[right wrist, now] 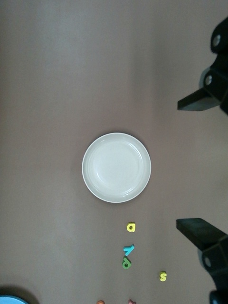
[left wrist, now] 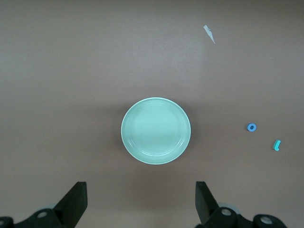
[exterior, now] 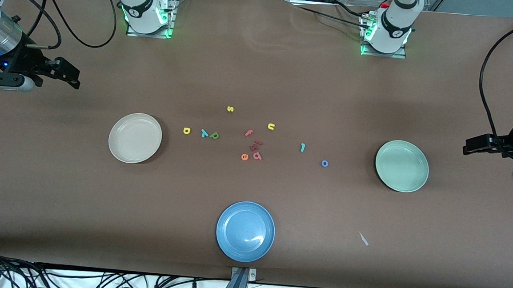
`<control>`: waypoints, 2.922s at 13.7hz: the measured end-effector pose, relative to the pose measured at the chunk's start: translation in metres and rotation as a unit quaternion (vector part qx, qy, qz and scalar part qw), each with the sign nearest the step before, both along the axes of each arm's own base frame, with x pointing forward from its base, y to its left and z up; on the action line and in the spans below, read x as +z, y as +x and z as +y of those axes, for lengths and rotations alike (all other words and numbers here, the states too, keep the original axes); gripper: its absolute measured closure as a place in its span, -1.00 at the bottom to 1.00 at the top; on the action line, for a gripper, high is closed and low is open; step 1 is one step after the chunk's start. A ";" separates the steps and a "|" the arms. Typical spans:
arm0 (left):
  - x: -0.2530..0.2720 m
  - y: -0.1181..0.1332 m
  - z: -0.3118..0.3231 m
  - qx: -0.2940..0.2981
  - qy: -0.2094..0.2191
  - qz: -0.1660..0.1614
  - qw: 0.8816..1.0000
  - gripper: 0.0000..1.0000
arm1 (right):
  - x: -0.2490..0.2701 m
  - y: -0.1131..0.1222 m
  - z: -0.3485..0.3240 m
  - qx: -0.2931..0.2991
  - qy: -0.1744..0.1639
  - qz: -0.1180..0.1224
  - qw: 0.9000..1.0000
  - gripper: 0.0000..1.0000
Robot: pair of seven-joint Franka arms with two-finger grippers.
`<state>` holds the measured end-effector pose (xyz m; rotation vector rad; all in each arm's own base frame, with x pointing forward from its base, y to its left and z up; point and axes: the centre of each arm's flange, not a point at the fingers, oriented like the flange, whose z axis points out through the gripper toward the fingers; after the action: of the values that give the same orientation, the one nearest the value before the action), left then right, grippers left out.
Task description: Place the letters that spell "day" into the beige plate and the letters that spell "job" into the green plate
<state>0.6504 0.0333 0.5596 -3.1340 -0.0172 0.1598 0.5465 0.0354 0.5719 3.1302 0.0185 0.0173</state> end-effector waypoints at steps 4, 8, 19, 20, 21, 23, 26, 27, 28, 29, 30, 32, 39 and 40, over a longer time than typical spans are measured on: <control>-0.001 0.000 0.000 0.000 0.000 0.000 1.000 -1.00 | 0.001 0.001 0.000 0.000 0.000 -0.005 1.000 -1.00; -0.001 0.000 0.002 0.001 0.000 0.001 1.000 -1.00 | 0.001 0.001 0.000 0.000 0.000 -0.005 1.000 -1.00; -0.008 0.003 0.002 0.001 0.000 0.004 1.000 -1.00 | 0.001 0.001 0.000 0.000 0.000 -0.005 1.000 -1.00; -0.008 0.003 0.002 0.001 0.000 0.004 1.000 -1.00 | 0.001 0.001 0.000 0.000 0.000 -0.005 1.000 -1.00; -0.008 0.003 0.002 0.001 0.000 0.004 1.000 -1.00 | 0.001 0.001 0.000 0.000 0.000 -0.005 1.000 -1.00; -0.008 0.003 0.001 0.001 0.000 0.004 1.000 -1.00 | 0.001 0.001 0.000 0.000 0.000 -0.005 1.000 -1.00; -0.008 0.003 0.001 0.001 0.000 0.004 1.000 -1.00 | 0.001 0.001 0.000 0.000 0.000 -0.005 1.000 -1.00; -0.008 0.003 0.001 0.000 0.000 0.004 1.000 -1.00 | 0.001 0.001 0.000 0.000 0.000 -0.005 1.000 -1.00; -0.008 0.003 0.000 0.000 0.000 0.004 1.000 -1.00 | 0.001 0.001 0.000 0.000 0.000 -0.005 1.000 -1.00; -0.008 0.003 0.000 0.000 0.000 0.004 1.000 -1.00 | 0.001 0.001 0.000 0.000 0.000 -0.005 1.000 -1.00; -0.008 0.003 0.000 0.000 0.000 0.004 1.000 -1.00 | 0.001 0.001 0.000 0.000 0.000 -0.005 1.000 -1.00; -0.008 0.003 0.000 0.000 0.000 0.004 1.000 -1.00 | 0.001 0.001 0.000 0.000 0.000 -0.005 1.000 -1.00; -0.008 0.003 0.000 0.000 0.000 0.004 1.000 -1.00 | 0.001 0.001 0.000 0.000 0.000 -0.005 1.000 -1.00; -0.008 0.003 0.000 0.000 0.000 0.004 1.000 -1.00 | 0.001 0.001 0.000 0.000 0.000 -0.005 1.000 -1.00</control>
<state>0.6536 0.0333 0.5517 -3.1341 -0.0165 0.1717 0.5476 0.0357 0.5728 3.1308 0.0193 0.0334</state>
